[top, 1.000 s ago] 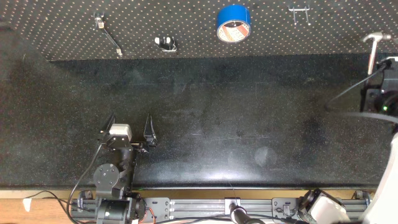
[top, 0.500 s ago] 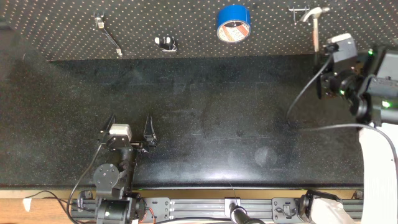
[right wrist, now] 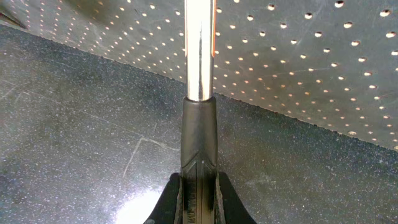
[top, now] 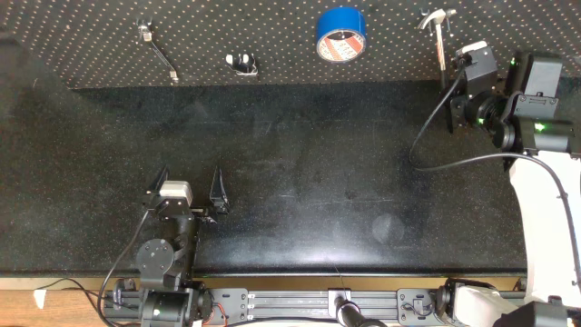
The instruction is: Place Tools Onto Pegboard
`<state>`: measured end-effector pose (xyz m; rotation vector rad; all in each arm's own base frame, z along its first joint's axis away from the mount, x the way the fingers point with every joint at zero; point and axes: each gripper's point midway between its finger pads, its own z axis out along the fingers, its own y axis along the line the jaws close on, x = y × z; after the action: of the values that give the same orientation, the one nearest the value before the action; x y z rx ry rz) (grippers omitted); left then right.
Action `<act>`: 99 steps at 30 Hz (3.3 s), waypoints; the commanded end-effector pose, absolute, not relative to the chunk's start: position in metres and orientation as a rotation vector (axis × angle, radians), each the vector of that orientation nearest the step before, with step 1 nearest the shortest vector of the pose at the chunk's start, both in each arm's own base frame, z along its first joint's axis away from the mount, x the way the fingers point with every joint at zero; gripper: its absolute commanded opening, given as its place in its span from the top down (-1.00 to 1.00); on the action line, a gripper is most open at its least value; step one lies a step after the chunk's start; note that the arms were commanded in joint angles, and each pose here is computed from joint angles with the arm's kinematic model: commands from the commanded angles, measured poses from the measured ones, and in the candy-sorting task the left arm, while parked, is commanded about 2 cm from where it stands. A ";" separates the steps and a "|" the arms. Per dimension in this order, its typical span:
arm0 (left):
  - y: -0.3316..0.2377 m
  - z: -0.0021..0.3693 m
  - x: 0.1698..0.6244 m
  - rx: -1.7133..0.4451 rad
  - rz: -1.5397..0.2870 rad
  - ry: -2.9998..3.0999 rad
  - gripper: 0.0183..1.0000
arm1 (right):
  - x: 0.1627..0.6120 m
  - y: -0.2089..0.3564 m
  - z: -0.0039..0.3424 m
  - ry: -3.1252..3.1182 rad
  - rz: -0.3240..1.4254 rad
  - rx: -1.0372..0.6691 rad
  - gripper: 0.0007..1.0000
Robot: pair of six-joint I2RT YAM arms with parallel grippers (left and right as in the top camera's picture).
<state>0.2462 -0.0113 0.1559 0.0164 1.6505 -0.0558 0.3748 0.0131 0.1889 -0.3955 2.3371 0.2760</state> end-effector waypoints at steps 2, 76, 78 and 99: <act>-0.014 0.155 0.246 0.034 -0.059 1.651 -0.99 | 0.379 0.012 0.184 2.353 0.273 -0.376 0.84; -0.014 0.155 0.246 0.033 -0.059 1.651 -0.99 | 0.244 0.027 0.155 1.647 0.163 -0.158 -1.00; -0.014 0.155 0.246 0.033 -0.059 1.651 -0.99 | 0.243 0.027 0.163 1.608 0.152 -0.165 -0.99; -0.014 0.155 0.246 0.034 -0.059 1.651 -0.99 | 0.243 0.028 0.164 1.608 0.156 -0.168 -0.99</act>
<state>0.2462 -0.0113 0.1559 0.0167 1.6505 -0.0555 0.2432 0.0258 0.1638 -0.1726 1.6105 0.1377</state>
